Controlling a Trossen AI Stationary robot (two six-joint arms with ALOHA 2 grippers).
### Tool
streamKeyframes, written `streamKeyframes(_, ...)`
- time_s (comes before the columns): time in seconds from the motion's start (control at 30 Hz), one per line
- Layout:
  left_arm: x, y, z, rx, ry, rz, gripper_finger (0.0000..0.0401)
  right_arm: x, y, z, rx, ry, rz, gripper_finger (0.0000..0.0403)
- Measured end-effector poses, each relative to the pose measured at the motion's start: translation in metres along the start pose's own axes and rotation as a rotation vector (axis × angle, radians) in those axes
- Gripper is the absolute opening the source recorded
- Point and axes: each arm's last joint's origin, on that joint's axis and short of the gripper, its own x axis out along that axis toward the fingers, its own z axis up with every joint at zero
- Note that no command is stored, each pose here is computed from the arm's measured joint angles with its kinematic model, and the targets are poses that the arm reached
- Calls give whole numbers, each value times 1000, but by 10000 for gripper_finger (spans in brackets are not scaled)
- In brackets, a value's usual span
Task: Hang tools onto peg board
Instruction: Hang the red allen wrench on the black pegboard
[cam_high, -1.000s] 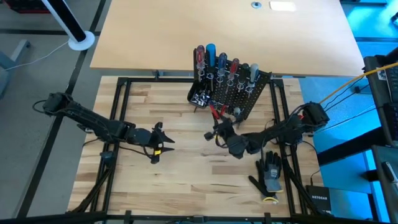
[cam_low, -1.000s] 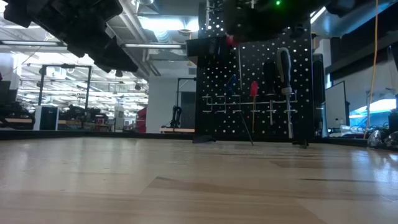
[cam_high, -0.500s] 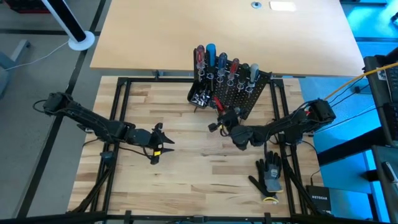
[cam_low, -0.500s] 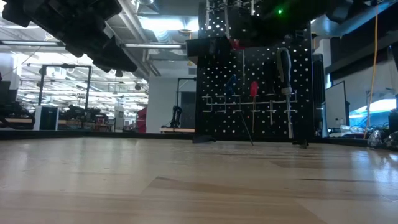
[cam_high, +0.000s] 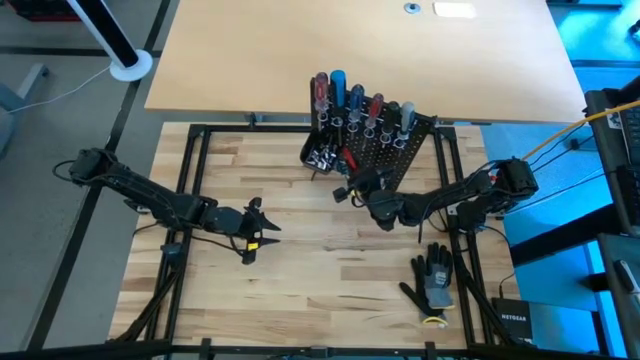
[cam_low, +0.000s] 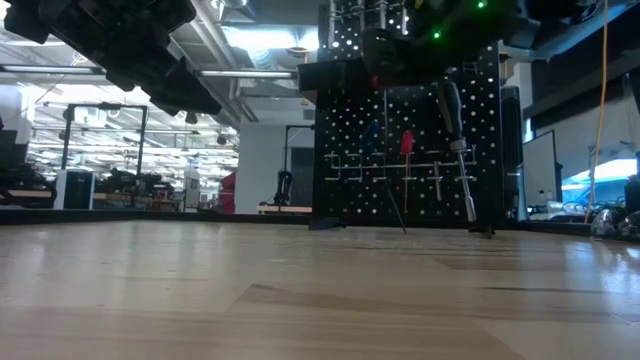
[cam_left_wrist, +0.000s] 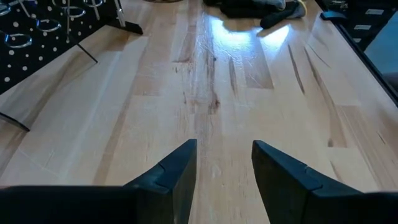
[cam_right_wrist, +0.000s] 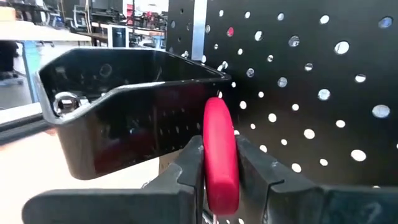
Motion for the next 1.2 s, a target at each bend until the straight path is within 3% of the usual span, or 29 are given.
streamKeyframes(0.43,0,0,0,-1,0,1,145,0,3,5,70,-16,61,62)
streamKeyframes(1.2,0,0,0,-4,-3,0,145,7,-1,-10,65,19,43,63)
